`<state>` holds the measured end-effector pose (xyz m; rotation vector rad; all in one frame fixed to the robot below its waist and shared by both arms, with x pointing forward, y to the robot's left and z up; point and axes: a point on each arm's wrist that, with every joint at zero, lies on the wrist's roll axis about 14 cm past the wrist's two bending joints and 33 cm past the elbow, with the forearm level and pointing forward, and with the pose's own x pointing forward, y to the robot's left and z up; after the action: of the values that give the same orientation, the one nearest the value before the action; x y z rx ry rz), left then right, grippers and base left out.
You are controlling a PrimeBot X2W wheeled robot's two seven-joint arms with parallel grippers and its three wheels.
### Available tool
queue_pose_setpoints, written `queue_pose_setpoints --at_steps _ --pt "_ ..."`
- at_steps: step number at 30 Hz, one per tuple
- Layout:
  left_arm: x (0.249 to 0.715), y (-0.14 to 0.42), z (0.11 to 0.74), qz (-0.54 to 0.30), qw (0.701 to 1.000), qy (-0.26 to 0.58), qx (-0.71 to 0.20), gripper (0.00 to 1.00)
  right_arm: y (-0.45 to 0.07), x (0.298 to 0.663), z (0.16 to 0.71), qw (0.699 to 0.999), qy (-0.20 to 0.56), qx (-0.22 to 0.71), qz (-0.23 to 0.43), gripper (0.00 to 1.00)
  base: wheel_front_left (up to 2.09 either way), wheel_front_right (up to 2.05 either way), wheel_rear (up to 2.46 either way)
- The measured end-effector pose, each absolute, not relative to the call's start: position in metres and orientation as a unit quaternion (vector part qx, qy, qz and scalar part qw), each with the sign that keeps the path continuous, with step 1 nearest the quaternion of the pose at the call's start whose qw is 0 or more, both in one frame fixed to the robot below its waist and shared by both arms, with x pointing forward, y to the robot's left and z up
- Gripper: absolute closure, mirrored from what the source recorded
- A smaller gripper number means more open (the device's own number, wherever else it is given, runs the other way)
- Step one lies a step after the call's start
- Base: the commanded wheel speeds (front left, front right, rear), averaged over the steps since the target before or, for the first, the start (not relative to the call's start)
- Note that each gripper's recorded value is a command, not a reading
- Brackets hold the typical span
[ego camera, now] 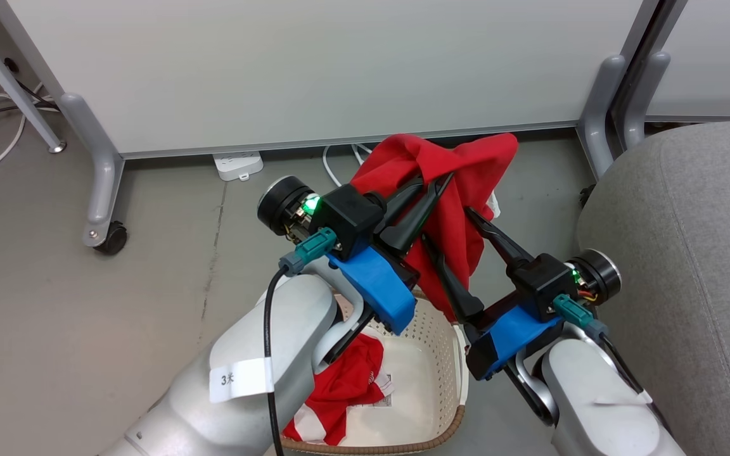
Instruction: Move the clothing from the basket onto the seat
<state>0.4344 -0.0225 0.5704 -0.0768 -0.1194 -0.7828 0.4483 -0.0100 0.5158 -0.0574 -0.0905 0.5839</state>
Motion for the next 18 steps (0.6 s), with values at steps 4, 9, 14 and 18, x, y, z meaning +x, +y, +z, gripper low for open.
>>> queue_pose_setpoints --at_steps 4,9,14,18 --pt "0.4336 -0.0239 0.5707 -0.383 0.921 -0.058 -0.036 1.0 -0.0125 0.4531 0.5134 0.958 -0.04 -0.035 0.283 0.0 0.0 0.0 0.0" --pt "0.4321 -0.025 0.5711 -0.385 0.92 -0.058 -0.036 1.0 -0.0138 0.4557 0.5146 0.959 -0.038 -0.035 0.28 1.0 0.0 0.0 0.0" --pt "0.4318 -0.0249 0.5709 -0.385 0.92 -0.057 -0.035 1.0 -0.0134 0.4558 0.5168 0.959 -0.04 -0.031 0.28 1.0 0.0 0.0 0.0" --pt "0.4324 -0.0243 0.5699 -0.385 0.921 -0.056 -0.034 1.0 -0.0127 0.4554 0.5186 0.959 -0.043 -0.028 0.28 1.0 0.0 0.0 0.0"
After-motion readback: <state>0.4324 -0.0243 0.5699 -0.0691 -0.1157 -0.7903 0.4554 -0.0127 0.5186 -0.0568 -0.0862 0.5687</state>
